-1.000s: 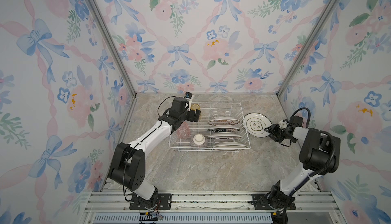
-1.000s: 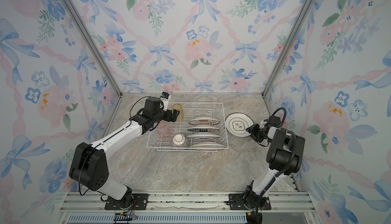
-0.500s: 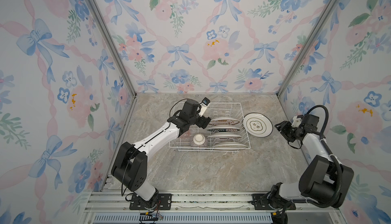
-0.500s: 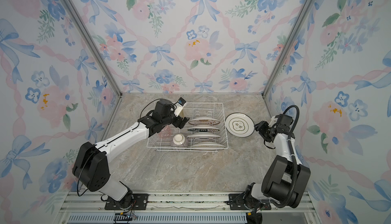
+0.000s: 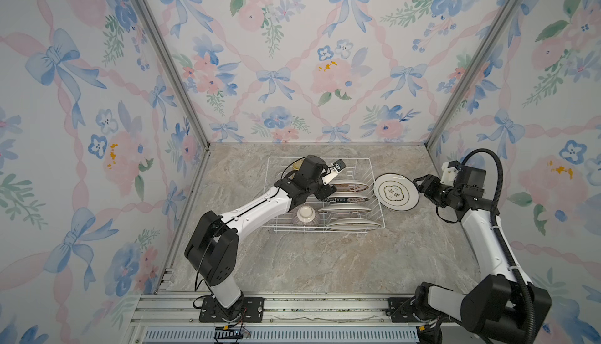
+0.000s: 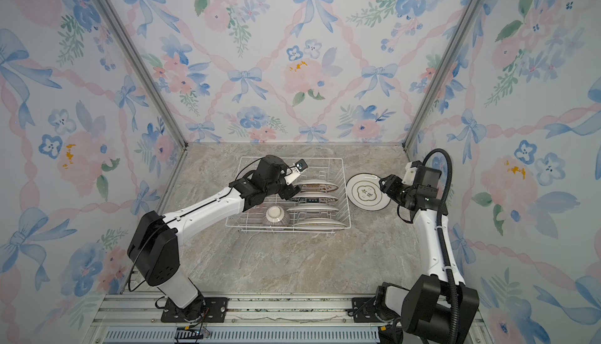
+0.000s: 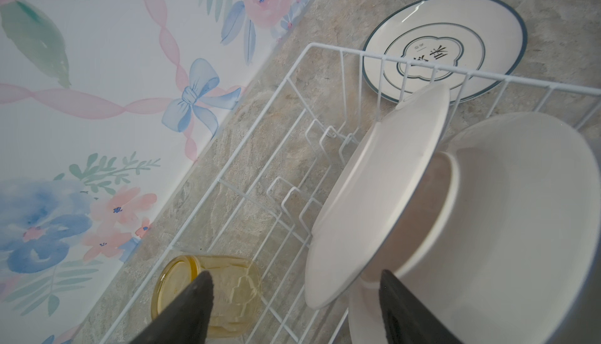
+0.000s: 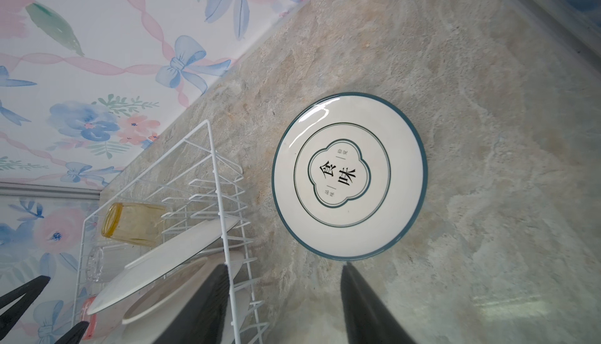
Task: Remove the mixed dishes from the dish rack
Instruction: 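Release the plate with the right gripper while the left gripper reaches toward the white plates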
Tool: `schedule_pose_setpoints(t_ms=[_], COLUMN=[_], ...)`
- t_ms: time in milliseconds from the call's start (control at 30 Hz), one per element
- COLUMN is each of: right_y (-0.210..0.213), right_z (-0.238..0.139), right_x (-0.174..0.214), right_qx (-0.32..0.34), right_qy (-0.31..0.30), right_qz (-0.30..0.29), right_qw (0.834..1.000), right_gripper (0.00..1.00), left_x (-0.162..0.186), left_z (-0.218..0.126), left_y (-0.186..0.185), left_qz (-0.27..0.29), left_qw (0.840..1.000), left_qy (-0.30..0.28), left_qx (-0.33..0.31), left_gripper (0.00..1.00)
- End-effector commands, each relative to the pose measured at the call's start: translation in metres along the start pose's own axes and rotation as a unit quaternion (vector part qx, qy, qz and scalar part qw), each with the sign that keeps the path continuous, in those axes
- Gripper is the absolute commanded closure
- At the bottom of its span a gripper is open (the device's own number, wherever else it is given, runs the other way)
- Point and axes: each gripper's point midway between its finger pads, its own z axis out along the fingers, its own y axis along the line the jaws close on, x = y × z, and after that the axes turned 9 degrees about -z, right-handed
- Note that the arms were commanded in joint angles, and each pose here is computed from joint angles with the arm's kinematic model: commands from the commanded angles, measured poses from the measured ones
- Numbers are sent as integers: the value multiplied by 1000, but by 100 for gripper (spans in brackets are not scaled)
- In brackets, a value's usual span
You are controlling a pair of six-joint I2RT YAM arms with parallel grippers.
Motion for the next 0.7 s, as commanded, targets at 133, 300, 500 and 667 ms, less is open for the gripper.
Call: schedule_pose_setpoints(t_ms=[133, 300, 500, 667], right_y=[17, 21, 23, 25], right_z=[-19, -23, -22, -20], right_x=[-15, -18, -19, -19], right_qx=[-17, -21, -31, -37], right_qy=[-29, -38, -43, -43], right_qz=[-7, -9, -8, -8], right_qw=[999, 999, 999, 998], right_gripper=[42, 42, 41, 41], left_x=[-1, -1, -4, -1], left_z=[16, 26, 30, 43], left_y=[-19, -27, -30, -27], left_qz=[41, 56, 69, 85], left_qw=[998, 997, 996, 995], left_qy=[17, 30, 34, 46], left_qx=[34, 50, 47, 31], left_gripper=[29, 29, 28, 35])
